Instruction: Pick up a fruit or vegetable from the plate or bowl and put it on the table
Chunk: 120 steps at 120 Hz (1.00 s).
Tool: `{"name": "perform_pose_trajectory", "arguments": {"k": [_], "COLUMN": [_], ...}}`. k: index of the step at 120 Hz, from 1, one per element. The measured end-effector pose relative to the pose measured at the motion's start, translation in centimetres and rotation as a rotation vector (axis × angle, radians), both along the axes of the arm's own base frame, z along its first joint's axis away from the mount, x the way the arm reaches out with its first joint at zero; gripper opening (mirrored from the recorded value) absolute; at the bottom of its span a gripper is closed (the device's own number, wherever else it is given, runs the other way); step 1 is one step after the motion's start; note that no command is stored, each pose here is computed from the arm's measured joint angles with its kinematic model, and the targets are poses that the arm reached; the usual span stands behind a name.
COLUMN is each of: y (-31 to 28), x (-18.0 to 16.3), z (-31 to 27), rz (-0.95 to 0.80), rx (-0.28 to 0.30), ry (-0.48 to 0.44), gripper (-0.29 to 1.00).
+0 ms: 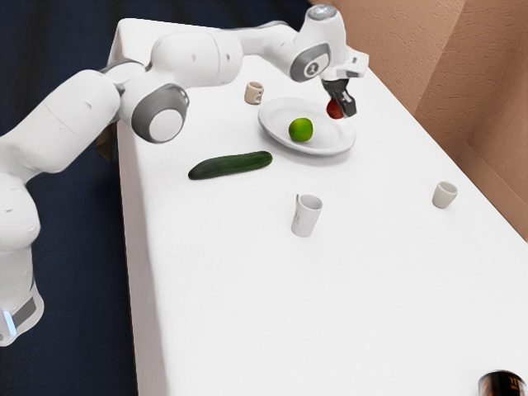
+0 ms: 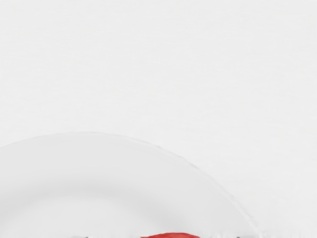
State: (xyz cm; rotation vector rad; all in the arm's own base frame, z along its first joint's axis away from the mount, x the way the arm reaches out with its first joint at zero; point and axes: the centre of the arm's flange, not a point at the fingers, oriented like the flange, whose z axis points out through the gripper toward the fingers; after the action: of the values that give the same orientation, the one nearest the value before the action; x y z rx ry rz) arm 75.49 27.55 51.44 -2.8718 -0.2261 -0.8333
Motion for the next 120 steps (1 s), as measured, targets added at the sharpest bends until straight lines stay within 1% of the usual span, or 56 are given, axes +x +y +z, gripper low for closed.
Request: {"name": "perform_pose_trajectory", "arguments": {"k": [25,45,66,79,104,120], "y": [-7.4,-13.5,-14.8,-16.9,-18.4,-19.2], "x": [2.2,3.6,4.1,4.4,4.7,4.9], "z": [-0.5,-2.0,-7.6,-8.2,-9.2,-11.0], "rz": [-0.098,-0.173,-0.181,-0.198,-0.197,-0.194], "rx": [0.009,0.02,0.01,0.01,0.004,-0.006], "ry": [0.033,0.073,0.179,0.193,0.211,0.232], "gripper": [0.35,0.36,0.34,0.35,0.35,0.36]}}
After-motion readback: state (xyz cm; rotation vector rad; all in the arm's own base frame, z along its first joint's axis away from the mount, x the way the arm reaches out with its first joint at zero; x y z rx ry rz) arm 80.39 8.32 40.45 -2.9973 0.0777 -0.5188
